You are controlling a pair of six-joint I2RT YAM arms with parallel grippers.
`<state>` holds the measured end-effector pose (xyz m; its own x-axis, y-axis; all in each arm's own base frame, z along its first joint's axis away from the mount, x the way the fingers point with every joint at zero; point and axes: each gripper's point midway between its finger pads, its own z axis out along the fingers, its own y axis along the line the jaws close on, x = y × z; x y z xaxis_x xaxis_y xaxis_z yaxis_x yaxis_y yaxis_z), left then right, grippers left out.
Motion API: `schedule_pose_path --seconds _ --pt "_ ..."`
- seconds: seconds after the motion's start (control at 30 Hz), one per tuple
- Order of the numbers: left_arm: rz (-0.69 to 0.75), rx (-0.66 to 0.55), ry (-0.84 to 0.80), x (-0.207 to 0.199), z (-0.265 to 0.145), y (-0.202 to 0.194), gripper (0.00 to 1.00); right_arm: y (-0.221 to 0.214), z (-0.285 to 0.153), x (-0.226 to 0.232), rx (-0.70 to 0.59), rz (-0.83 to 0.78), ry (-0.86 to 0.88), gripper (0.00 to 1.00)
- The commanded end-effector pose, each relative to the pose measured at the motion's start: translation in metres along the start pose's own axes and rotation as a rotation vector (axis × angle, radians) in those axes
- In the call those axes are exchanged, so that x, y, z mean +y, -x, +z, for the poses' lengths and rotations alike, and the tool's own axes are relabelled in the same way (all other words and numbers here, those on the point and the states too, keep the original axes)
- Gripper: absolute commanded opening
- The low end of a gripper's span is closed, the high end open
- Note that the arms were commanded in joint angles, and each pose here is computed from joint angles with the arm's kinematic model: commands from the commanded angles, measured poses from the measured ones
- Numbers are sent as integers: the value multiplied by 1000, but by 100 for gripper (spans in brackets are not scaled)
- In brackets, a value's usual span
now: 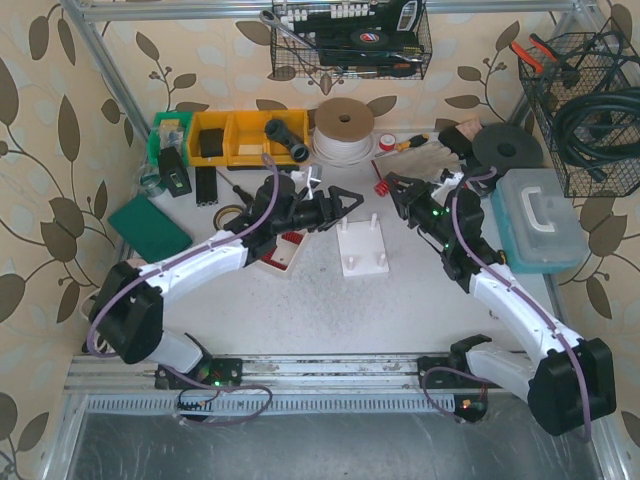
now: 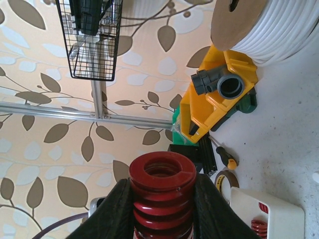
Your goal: Install the large spring
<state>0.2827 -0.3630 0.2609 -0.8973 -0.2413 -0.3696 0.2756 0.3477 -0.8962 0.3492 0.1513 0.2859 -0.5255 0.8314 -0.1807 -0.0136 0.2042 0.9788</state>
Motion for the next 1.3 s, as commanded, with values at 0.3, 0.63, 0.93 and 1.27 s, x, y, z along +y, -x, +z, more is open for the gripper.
schedule_pose_path --seconds 0.3,0.63,0.93,1.27 --pt "26 -48 -200 -50 22 26 82 8 -11 3 -59 73 19 0" --pt "43 -7 -237 -67 39 21 82 7 -13 14 -45 95 49 0" --pt "47 21 -218 -61 42 7 79 4 -10 13 -27 120 47 0" --pt "104 54 -153 -53 39 1 73 1 -9 15 -1 227 71 0"
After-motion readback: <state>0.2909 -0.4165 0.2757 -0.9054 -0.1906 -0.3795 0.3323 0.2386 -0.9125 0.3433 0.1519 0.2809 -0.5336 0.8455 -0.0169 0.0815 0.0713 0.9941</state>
